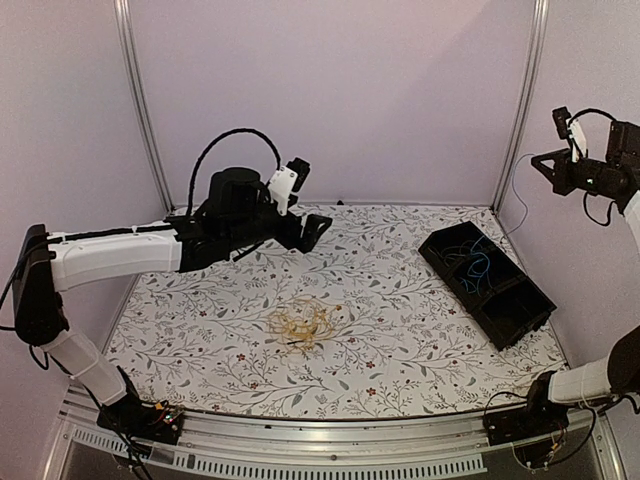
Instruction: Untangle the cables
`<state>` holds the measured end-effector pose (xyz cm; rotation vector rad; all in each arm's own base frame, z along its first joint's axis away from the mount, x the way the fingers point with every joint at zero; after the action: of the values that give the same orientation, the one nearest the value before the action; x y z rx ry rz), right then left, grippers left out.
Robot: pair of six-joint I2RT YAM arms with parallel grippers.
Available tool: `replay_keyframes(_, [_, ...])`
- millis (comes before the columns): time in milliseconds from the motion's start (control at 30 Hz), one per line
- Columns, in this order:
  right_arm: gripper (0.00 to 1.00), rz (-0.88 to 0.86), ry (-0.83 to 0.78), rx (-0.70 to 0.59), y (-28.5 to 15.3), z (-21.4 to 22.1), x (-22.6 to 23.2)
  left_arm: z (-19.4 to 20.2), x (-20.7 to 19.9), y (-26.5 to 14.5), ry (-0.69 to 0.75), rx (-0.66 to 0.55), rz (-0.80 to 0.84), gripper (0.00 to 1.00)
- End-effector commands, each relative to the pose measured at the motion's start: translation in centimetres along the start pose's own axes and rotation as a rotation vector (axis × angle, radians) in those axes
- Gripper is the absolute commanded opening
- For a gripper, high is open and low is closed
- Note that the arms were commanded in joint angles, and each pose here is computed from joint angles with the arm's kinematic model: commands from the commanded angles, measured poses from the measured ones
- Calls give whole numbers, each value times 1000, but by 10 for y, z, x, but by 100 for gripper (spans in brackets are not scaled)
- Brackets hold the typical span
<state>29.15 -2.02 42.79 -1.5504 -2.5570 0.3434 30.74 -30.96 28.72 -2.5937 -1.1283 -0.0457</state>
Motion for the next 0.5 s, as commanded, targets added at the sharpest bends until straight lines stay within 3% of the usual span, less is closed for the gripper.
replay_keyframes(0, [0, 36, 20, 85, 8, 35, -6, -6, -2, 0, -10, -15, -48, 100])
replay_keyframes(200, [0, 57, 35, 151, 17, 65, -11, -3, -25, 3, 30, 6, -27, 100])
replay_keyframes(467, [0, 37, -1, 116, -7, 32, 7, -10, -29, -4, 57, -8, -51, 100])
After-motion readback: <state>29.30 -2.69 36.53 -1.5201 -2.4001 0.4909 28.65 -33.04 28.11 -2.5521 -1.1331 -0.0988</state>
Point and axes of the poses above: each gripper's point midway between its finger pads, its own y axis out along the fingers, its own x axis along the line the jaws close on, z = x × y, the point moved 7 cm from there along -y, back along the fingers, and after that the axes turned 6 degrees about y, right-handed, at the moved point
